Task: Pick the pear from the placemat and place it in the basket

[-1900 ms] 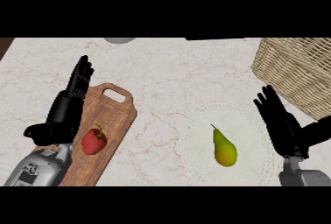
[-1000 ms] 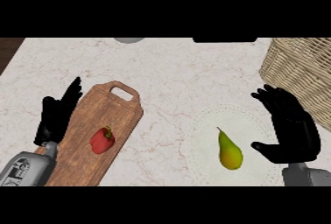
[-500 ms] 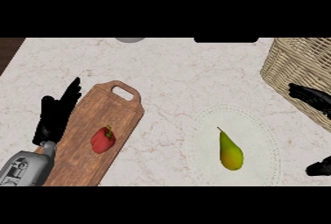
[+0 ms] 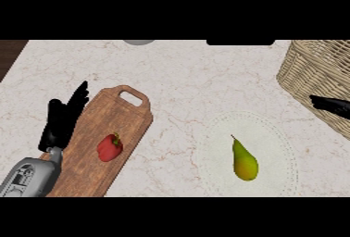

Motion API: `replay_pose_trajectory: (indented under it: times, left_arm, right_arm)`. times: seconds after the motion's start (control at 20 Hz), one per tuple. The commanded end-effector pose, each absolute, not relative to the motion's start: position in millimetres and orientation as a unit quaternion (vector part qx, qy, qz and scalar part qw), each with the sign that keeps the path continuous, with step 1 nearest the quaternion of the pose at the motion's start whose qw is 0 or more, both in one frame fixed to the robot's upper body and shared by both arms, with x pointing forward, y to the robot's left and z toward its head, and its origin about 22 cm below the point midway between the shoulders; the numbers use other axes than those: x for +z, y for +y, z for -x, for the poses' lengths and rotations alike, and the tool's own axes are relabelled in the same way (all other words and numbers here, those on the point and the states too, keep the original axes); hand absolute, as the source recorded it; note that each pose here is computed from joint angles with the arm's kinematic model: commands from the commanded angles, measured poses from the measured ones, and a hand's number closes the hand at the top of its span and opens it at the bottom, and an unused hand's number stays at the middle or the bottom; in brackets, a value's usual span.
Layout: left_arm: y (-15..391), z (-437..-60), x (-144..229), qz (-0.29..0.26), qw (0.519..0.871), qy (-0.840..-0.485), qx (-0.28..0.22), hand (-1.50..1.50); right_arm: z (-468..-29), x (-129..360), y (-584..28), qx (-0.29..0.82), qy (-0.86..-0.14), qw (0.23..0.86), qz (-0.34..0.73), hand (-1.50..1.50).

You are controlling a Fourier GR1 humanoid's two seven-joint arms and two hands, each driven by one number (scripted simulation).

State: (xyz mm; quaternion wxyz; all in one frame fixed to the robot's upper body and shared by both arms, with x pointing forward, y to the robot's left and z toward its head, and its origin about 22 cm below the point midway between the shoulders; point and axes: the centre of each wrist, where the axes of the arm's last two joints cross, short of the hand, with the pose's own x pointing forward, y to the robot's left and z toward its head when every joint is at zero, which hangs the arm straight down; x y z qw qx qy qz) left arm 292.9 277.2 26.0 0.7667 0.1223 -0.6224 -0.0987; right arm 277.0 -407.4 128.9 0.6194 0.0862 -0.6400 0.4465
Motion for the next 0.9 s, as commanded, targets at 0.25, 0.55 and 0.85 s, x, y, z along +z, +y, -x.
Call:
replay_pose_trajectory:
  times: [0.25, 0.55, 0.85]
  left_arm:
    - [280.7, -284.0, 15.5, -0.123, 0.767, -0.622, -0.101, 0.00]
    - [273.9, -299.9, 28.0, -0.123, 0.766, -0.623, -0.102, 0.00]
    - [288.1, -287.5, 30.8, -0.134, 0.761, -0.627, -0.098, 0.00]
  right_arm:
    - [-285.5, 104.2, -412.6, 0.430, -0.645, 0.624, -0.101, -1.50]
    - [-270.2, 81.0, -389.4, 0.418, -0.654, 0.628, -0.060, -1.50]
    - [-280.6, 56.5, -370.9, 0.408, -0.649, 0.637, -0.075, -1.50]
